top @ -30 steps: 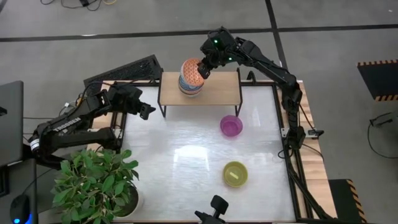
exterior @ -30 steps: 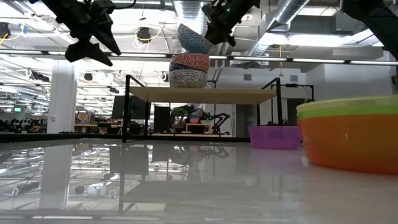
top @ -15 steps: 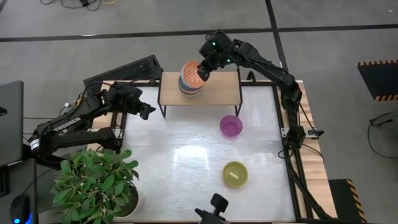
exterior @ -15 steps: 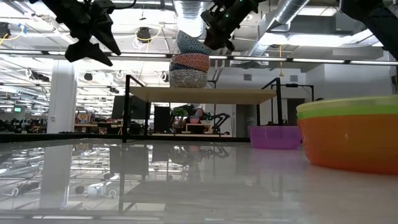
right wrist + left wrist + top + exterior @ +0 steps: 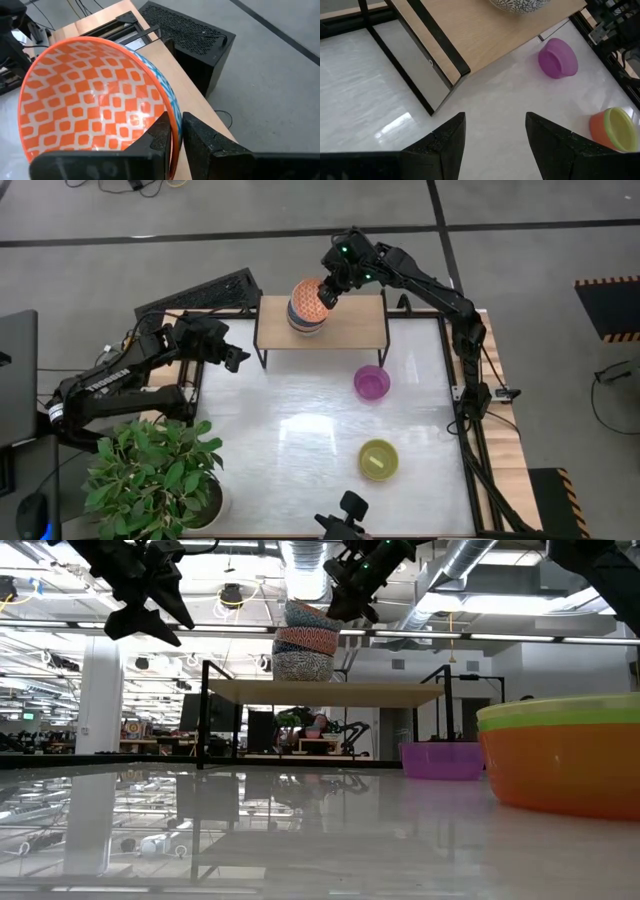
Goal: Place and stack bowls onto a shelf
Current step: Stack the orange patterned bowl on top of the blue patterned bowl on the shelf
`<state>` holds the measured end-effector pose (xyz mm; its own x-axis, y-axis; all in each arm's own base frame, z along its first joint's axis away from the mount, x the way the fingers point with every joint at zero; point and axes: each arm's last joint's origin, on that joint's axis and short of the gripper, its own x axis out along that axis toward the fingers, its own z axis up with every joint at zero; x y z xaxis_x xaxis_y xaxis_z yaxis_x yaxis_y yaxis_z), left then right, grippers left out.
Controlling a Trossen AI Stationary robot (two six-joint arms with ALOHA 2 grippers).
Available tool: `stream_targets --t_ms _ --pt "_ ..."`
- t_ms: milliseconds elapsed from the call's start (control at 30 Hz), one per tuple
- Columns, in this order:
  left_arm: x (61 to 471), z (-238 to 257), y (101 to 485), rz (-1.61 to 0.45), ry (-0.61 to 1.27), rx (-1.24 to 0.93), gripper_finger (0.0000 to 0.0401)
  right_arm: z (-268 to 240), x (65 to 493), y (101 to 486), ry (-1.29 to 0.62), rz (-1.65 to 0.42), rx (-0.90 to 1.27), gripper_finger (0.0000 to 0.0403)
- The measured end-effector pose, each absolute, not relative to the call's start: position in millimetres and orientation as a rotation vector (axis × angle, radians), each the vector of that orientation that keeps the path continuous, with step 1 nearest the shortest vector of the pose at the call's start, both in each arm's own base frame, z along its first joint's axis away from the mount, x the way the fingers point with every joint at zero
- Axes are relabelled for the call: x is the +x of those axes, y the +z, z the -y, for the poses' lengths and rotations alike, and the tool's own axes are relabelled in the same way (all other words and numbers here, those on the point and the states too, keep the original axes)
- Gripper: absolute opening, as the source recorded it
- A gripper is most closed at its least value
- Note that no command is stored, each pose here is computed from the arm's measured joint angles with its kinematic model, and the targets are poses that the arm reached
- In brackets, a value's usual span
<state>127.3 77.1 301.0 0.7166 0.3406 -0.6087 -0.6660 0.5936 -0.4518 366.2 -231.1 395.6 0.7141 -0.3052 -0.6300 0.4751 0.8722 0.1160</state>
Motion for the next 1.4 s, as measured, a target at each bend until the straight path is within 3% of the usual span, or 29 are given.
stream_targets --t_ms 533,967,1400 --pt "126.6 -76.6 299.8 -0.518 0.612 -0.711 0.0190 228.5 369.3 397.3 -0.402 -0.632 0.221 0.0076" --pt "126.4 -76.5 299.6 -0.523 0.607 -0.699 0.0190 227.8 370.6 400.7 -0.360 -0.596 0.228 0.0170" --pt "129.1 -77.1 303.1 -0.481 0.572 -0.712 0.0190 229.0 374.8 419.7 -0.320 -0.436 0.188 0.0164"
